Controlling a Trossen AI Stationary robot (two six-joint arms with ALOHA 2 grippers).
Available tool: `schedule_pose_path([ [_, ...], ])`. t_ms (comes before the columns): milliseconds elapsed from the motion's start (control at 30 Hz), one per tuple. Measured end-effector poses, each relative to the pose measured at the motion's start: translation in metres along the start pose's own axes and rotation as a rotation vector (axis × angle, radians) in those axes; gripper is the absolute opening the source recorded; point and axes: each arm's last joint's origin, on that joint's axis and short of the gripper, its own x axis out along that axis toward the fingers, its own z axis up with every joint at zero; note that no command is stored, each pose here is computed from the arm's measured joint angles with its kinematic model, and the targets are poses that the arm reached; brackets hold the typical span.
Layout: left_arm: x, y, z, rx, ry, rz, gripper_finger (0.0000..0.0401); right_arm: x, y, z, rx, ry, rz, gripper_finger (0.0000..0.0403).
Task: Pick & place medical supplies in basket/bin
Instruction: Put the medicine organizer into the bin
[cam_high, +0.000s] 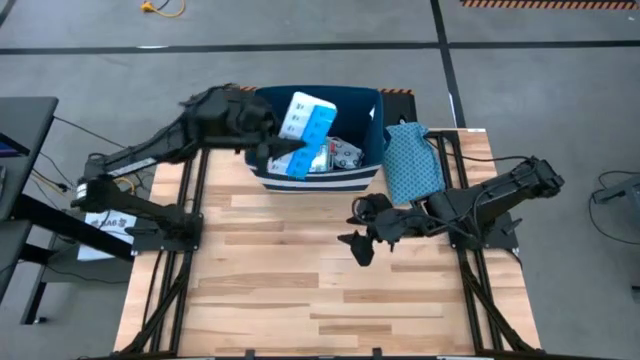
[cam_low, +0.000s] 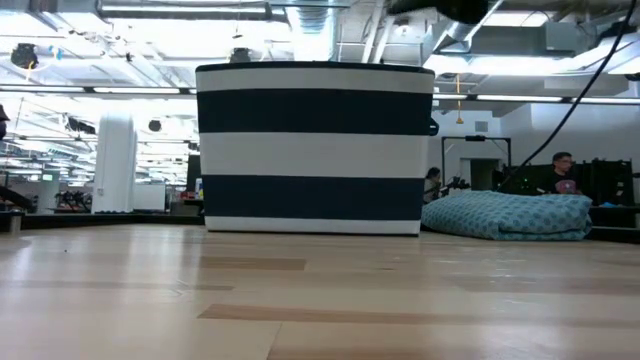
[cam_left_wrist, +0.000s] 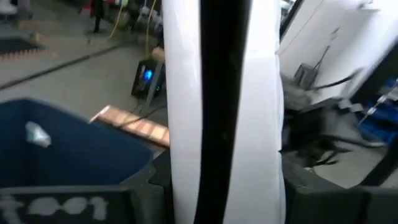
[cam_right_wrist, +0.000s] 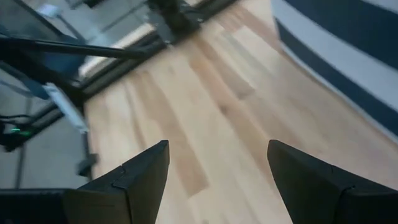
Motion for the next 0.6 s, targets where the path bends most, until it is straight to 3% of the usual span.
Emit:
schedule_pose_path([
  [333, 0.05, 0.105, 0.013, -0.013, 0.107, 0.077, 0.0128, 0.013, -0.053, 0.021, -0.091, 0.123, -0.158, 0.0266],
  [600, 0.091, 0.192, -0.003, -0.098, 0.234, 0.09, 0.0128, 0.016, -0.102, 0.039, -0.143, 0.197, -0.312, 0.0266],
])
